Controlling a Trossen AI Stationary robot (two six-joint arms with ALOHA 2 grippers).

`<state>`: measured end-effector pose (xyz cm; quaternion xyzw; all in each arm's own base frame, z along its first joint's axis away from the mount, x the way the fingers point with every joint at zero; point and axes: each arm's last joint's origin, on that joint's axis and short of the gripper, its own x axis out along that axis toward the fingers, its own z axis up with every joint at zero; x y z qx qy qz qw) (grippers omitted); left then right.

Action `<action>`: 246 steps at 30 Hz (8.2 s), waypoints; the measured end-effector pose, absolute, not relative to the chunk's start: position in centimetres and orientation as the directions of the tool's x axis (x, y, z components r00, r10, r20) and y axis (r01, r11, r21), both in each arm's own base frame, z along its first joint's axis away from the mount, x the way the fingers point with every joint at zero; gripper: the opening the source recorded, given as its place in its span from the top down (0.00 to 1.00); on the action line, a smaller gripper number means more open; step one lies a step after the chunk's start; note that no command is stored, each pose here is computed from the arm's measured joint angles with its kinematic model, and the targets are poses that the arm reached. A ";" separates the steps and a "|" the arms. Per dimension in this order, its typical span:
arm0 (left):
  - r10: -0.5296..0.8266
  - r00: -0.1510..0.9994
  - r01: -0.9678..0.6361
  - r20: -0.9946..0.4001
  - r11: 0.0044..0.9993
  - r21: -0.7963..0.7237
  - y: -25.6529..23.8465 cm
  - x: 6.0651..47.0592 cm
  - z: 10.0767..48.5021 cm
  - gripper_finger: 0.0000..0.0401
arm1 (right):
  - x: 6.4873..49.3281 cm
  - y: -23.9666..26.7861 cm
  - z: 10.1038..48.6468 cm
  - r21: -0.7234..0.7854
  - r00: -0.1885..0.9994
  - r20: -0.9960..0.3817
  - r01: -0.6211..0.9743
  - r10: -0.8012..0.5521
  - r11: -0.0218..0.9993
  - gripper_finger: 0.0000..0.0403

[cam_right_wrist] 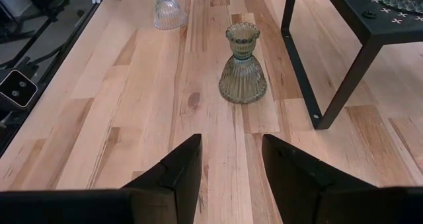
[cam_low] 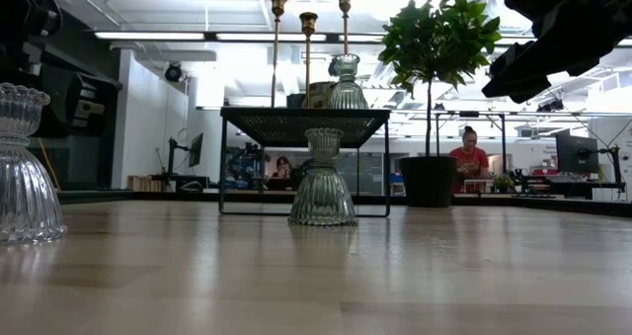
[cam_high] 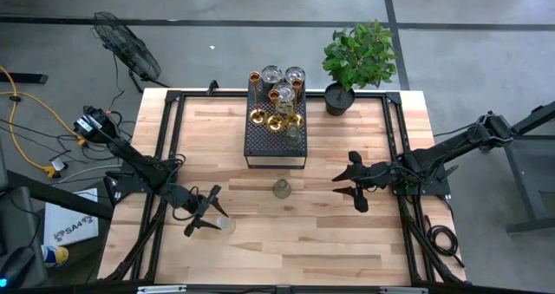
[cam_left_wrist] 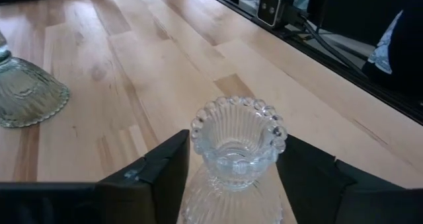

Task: Pick & Place candle stick holders
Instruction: Put the transparent candle holder on the shelf

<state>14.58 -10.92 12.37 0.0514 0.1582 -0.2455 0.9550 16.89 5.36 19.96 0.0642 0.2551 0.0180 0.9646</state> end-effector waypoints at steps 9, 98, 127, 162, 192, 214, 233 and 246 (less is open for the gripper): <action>-0.463 0.824 0.494 -0.326 0.869 0.016 -11.0 14.6 12.4 0.61 | 16.9 5.4 20.0 0.133 0.869 -0.490 -0.002 0.067 0.991 0.63; 0.651 0.737 -0.665 -0.182 0.746 -0.025 -6.2 27.7 29.4 0.64 | 16.9 5.4 20.0 0.133 0.869 -0.490 -0.002 0.068 0.991 0.63; 0.740 0.620 -0.755 -0.260 0.653 0.059 -1.6 32.4 26.2 0.64 | 16.9 5.4 20.0 0.133 0.869 -0.489 -0.002 0.067 0.991 0.63; 0.697 0.654 -0.728 -0.293 0.685 0.006 -0.6 32.8 25.9 0.64 | 16.9 5.4 20.0 0.133 0.869 -0.489 -0.002 0.067 0.991 0.63; 0.681 0.654 -0.712 -0.328 0.702 0.037 -0.7 32.8 25.2 0.55 | 16.9 5.4 20.0 0.133 0.869 -0.490 -0.002 0.067 0.991 0.63; 0.684 0.652 -0.716 -0.327 0.697 0.031 -0.5 33.4 24.6 0.49 | 16.9 5.4 20.0 0.133 0.869 -0.490 -0.002 0.068 0.991 0.63; 0.646 0.696 -0.686 -0.312 0.727 -0.026 -0.2 34.0 24.6 0.49 | 16.9 5.4 20.0 0.133 0.869 -0.490 -0.002 0.067 0.991 0.63; 0.668 0.676 -0.703 -0.311 0.711 -0.002 -0.1 34.1 24.3 0.49 | 16.9 5.4 20.0 0.133 0.869 -0.489 -0.002 0.068 0.991 0.63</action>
